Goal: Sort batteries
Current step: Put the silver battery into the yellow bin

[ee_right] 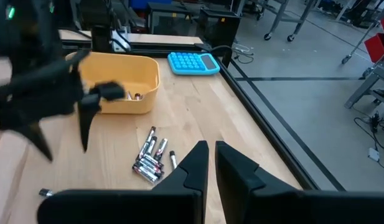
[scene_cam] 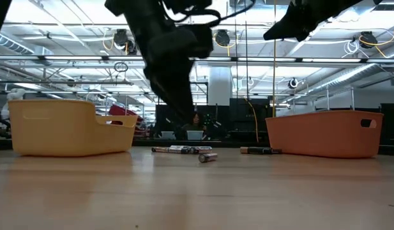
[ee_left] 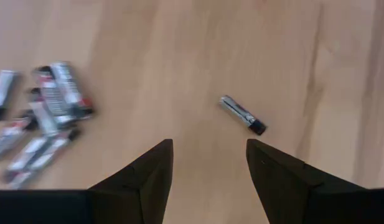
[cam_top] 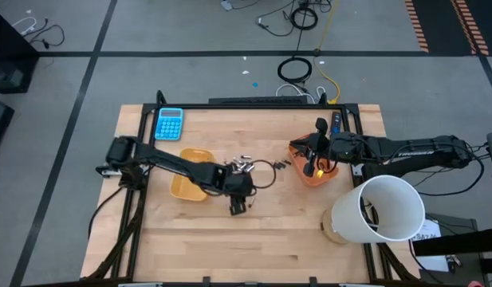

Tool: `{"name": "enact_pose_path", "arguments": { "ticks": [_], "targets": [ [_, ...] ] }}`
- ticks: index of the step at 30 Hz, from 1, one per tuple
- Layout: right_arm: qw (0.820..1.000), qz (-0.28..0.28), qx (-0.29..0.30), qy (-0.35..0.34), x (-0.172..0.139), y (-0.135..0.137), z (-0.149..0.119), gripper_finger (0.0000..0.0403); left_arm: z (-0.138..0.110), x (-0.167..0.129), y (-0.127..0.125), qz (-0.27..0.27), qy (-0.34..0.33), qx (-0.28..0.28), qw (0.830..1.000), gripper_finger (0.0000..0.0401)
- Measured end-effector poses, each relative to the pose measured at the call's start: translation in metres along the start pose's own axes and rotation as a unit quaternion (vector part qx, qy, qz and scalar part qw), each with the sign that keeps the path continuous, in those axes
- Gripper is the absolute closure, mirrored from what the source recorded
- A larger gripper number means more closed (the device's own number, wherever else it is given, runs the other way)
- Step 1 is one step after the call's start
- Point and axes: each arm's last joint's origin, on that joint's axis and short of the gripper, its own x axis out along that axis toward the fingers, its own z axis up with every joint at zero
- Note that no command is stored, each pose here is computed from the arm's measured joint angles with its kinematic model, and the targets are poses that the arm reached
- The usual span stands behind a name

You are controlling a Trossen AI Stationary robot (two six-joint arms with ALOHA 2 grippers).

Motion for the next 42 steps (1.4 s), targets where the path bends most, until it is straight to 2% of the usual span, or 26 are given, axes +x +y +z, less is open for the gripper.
{"name": "enact_pose_path", "arguments": {
  "ticks": [6, 13, 14, 18, 22, 23, 27, 30, 35, 38, 42],
  "targets": [
    [1.0, 0.0, -0.003, 0.0, 0.0, 0.0, 0.0, 0.0383, 0.004, 0.019, -0.021, -0.028, -0.052, -0.023, 0.998, 0.019],
    [1.0, 0.0, -0.007, -0.005, -0.001, 0.0, 0.001, 0.0383, 0.003, 0.041, -0.028, -0.002, -0.078, -0.035, 0.996, 0.019],
    [1.0, 0.004, -0.004, -0.002, -0.001, 0.0, 0.0, 0.0383, 0.003, 0.044, -0.029, -0.002, -0.08, -0.031, 0.996, 0.019],
    [0.996, 0.081, -0.017, 0.038, 0.005, 0.015, -0.008, 0.0383, 0.004, 0.045, -0.029, 0.008, -0.093, -0.011, 0.996, 0.019],
    [0.992, 0.063, -0.057, 0.096, 0.027, 0.035, -0.023, 0.0383, 0.004, 0.045, -0.03, 0.045, -0.108, 0.033, 0.993, 0.019],
    [0.989, 0.076, -0.066, 0.111, 0.032, 0.04, -0.028, 0.0383, 0.004, 0.045, -0.032, 0.057, -0.113, 0.046, 0.991, 0.019],
    [0.963, 0.203, -0.078, 0.159, 0.049, 0.064, -0.044, 0.0383, -0.002, 0.042, -0.035, 0.085, -0.114, 0.091, 0.986, 0.019],
    [0.946, 0.227, -0.11, 0.204, 0.057, 0.082, -0.061, 0.0383, -0.012, 0.039, -0.032, 0.087, -0.112, 0.095, 0.985, 0.019],
    [0.915, 0.283, -0.17, 0.23, 0.067, 0.111, -0.084, 0.0373, -0.028, 0.026, -0.02, 0.099, -0.135, 0.075, 0.983, 0.019],
    [0.9, 0.318, -0.189, 0.229, 0.071, 0.125, -0.092, 0.0347, -0.035, 0.01, -0.014, 0.093, -0.162, 0.057, 0.981, 0.019],
    [0.885, 0.349, -0.207, 0.227, 0.069, 0.14, -0.099, 0.0287, -0.048, -0.009, -0.005, 0.112, -0.181, 0.038, 0.976, 0.019]
  ]
}}
